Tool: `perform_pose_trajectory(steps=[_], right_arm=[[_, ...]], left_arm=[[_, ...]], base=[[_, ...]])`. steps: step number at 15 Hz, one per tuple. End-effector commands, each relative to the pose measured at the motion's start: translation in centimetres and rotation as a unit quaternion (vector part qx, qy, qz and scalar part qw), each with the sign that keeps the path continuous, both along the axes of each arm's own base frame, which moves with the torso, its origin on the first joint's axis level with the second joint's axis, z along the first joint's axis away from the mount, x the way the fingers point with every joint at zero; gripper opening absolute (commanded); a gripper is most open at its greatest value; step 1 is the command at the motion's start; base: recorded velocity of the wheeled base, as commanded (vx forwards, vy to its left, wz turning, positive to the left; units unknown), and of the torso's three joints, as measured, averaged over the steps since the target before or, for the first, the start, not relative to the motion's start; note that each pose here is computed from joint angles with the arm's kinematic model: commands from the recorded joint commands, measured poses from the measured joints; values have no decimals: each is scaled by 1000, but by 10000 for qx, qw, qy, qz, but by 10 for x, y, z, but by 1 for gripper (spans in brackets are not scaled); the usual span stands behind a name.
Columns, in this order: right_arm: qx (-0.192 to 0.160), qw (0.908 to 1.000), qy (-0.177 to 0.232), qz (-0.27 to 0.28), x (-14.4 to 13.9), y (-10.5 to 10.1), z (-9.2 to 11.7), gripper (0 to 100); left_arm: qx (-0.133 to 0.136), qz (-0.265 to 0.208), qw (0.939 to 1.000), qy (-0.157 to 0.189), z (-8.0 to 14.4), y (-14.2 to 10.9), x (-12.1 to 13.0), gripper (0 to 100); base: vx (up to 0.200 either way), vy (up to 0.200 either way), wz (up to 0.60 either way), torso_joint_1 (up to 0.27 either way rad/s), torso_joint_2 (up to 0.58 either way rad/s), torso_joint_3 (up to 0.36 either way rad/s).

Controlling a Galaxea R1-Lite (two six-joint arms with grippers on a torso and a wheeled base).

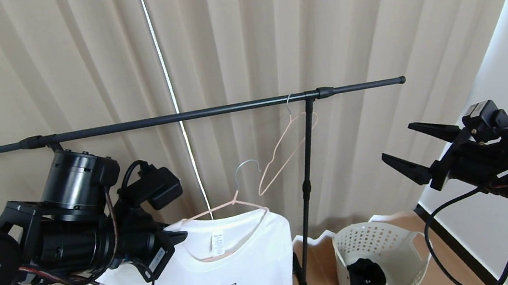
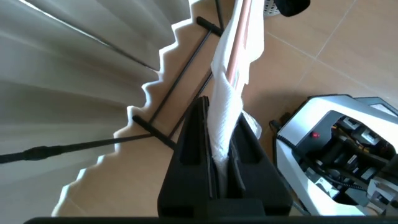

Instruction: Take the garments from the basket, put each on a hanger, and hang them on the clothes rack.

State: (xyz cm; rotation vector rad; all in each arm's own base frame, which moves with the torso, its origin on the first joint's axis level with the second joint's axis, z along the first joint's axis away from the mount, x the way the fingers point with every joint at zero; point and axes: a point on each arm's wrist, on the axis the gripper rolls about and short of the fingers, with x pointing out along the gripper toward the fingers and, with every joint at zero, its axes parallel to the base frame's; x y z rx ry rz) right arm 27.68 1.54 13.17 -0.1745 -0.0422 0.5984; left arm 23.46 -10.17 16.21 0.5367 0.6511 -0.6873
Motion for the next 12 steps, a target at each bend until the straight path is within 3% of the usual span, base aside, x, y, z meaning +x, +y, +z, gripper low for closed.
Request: perform_pose_trajectory(steps=[1, 3, 9, 12], right_arm=[[-1, 10000, 2, 4, 0, 0, 0, 100], [-1, 10000, 2, 4, 0, 0, 0, 100], [-1, 10000, 2, 4, 0, 0, 0, 100], [-1, 10000, 2, 4, 0, 0, 0, 100]], left_arm=[[-8, 175, 9996, 230, -17, -3, 10, 0], [93, 556, 9982, 224, -29, -2, 22, 0], [294, 1016, 9940, 271, -39, 9, 42, 0], [146, 1467, 9891, 28, -40, 14, 59, 0]], base=[[0, 0, 0, 0, 0, 0], [0, 0, 0, 0, 0, 0], [0, 0, 0, 0, 0, 0], [0, 0, 0, 0, 0, 0]])
